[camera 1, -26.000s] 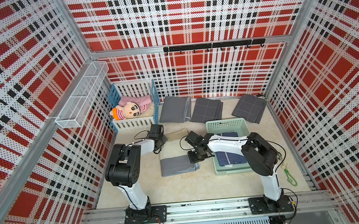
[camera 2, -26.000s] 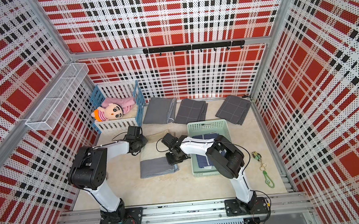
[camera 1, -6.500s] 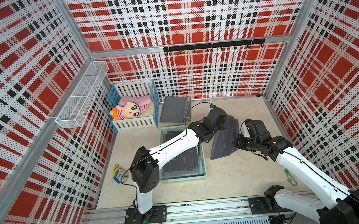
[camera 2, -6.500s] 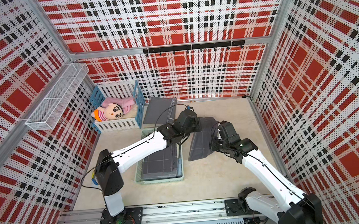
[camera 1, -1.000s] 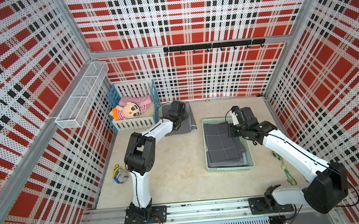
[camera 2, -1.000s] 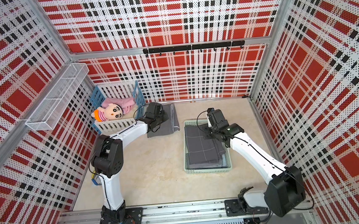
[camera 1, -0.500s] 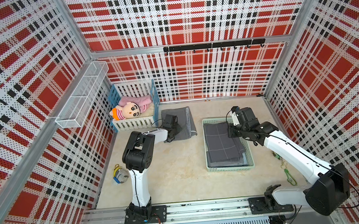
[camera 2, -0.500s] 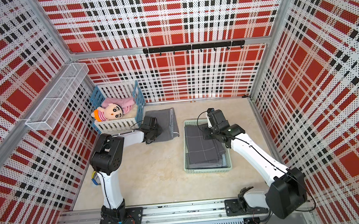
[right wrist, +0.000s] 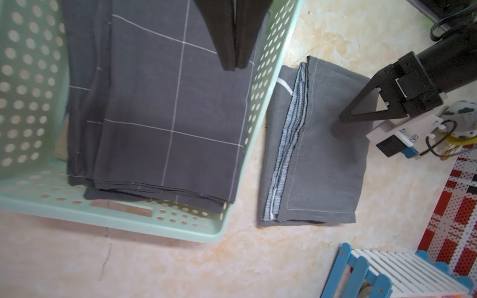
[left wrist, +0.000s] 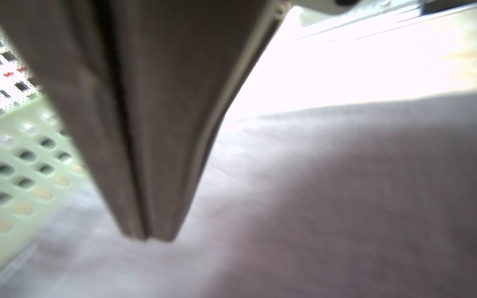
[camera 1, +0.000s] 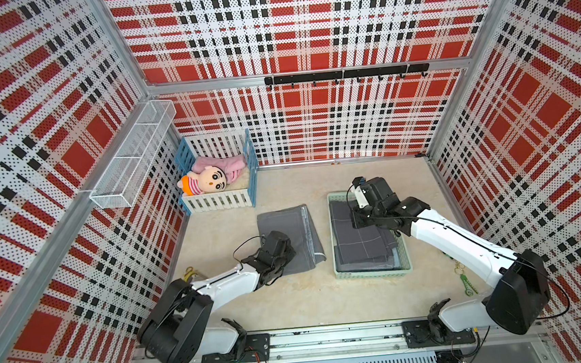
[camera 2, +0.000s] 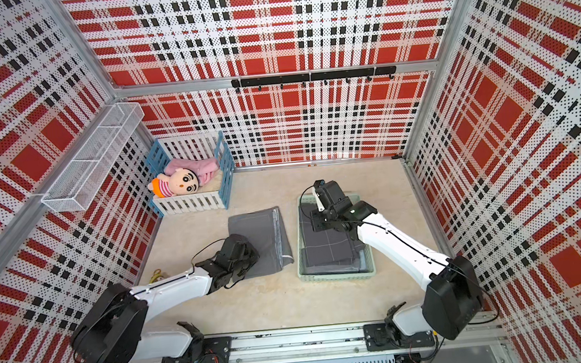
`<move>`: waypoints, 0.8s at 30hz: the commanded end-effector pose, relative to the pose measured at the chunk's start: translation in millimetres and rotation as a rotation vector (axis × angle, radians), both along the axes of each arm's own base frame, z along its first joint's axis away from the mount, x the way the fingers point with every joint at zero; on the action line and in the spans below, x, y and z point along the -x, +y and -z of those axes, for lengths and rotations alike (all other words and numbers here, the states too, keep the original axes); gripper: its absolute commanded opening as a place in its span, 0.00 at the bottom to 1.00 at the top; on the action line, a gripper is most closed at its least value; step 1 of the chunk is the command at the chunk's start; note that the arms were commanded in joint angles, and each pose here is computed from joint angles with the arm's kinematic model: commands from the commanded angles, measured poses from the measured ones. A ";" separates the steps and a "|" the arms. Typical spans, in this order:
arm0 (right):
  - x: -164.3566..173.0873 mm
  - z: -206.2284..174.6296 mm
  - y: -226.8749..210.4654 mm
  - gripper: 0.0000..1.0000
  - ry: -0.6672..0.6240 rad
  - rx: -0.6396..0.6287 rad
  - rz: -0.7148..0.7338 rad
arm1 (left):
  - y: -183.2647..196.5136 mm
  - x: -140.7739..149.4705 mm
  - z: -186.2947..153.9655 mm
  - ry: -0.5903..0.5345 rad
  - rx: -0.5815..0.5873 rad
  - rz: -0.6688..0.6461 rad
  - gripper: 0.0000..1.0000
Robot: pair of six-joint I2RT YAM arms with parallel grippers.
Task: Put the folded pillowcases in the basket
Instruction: Move the pillowcase to the center of the board.
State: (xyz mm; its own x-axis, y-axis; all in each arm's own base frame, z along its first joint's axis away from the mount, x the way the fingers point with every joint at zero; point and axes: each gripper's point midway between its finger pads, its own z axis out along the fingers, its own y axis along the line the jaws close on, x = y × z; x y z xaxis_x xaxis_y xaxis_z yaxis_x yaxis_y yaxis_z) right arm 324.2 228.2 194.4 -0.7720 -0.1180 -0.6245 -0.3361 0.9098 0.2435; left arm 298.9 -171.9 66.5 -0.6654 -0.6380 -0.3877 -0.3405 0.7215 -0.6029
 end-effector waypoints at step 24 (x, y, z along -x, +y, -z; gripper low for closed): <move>28.1 90.8 141.1 0.45 0.132 0.104 -0.157 | 103.0 -23.4 34.3 0.095 -0.016 -0.201 0.32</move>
State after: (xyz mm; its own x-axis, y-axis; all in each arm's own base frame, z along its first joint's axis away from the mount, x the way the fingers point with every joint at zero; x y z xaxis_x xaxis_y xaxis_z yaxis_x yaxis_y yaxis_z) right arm 291.4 370.2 117.9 -0.8018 -0.2959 -0.5191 -0.4659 0.8536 0.2330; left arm 332.9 -86.1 30.7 -0.5545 -0.7612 -0.3364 -0.5162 0.6316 -0.5785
